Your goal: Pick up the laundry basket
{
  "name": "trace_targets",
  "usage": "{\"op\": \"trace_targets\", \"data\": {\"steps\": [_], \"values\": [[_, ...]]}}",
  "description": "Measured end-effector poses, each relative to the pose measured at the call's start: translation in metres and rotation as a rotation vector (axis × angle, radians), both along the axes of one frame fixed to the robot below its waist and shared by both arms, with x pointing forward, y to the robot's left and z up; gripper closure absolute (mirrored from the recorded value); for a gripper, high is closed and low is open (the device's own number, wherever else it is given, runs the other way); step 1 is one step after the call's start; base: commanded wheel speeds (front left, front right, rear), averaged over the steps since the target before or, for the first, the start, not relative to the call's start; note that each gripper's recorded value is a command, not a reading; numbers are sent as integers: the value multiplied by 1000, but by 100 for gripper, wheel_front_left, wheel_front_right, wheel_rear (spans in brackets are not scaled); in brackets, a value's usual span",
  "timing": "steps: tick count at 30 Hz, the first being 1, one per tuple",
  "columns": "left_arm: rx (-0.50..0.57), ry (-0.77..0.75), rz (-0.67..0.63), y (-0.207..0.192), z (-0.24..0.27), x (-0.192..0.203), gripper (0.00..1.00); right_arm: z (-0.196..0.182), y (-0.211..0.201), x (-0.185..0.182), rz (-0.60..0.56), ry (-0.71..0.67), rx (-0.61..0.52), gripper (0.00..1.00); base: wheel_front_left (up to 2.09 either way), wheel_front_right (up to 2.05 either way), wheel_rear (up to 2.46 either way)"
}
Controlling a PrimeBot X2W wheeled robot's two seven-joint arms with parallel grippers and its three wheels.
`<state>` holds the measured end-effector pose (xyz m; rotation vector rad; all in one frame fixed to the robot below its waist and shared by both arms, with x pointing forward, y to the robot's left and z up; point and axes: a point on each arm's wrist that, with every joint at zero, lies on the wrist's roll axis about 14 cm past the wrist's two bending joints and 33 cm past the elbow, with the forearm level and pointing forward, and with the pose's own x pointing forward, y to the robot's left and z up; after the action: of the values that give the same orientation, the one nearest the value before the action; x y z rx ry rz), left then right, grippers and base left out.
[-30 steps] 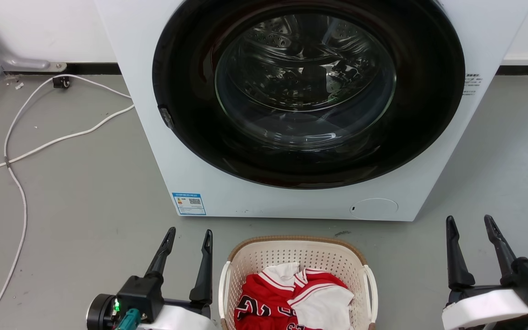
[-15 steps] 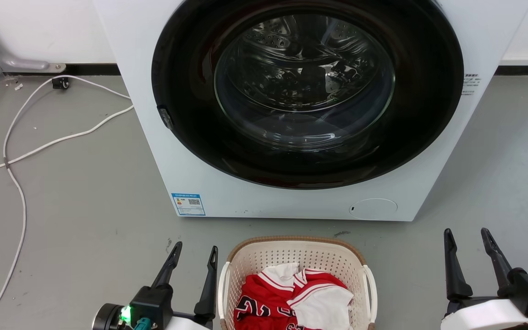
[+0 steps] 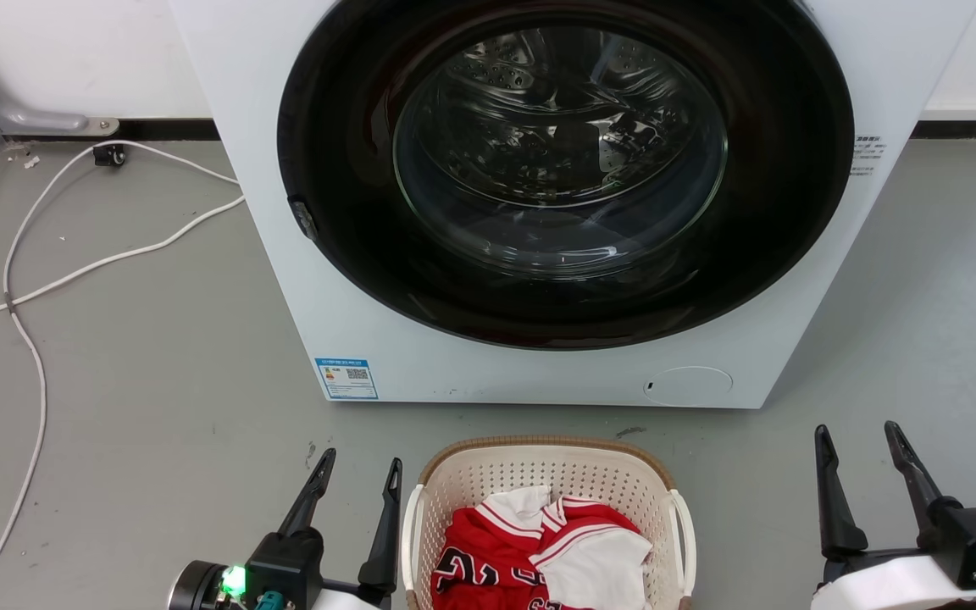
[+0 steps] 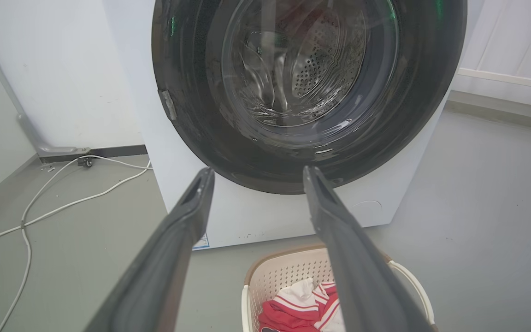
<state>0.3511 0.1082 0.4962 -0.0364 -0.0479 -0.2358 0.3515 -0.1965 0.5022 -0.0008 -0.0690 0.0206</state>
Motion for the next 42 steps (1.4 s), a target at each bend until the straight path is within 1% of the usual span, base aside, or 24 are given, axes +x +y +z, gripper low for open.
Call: {"op": "trace_targets", "data": {"steps": [22, 29, 35, 40, 42], "values": [[-9, 29, -13, -3, -9, 3, 0, -5, -1, 3, -2, 17, -3, 0, 0, 0, 0], [-6, 58, -14, -1, -20, 23, 0, -15, -4, 20, -10, 45, -8, 0, 0, 0, 0], [3, 98, -26, -2, -39, 59, 0, -31, -4, 54, -8, 79, -16, 0, 0, 0, 0], [23, 181, -43, -1, -77, 88, 0, -63, 3, 82, 16, 153, -28, 0, 0, 0, 0], [32, 223, -45, 1, -95, 98, 0, -84, -4, 90, -8, 204, -10, 0, 0, 0, 0]]}}
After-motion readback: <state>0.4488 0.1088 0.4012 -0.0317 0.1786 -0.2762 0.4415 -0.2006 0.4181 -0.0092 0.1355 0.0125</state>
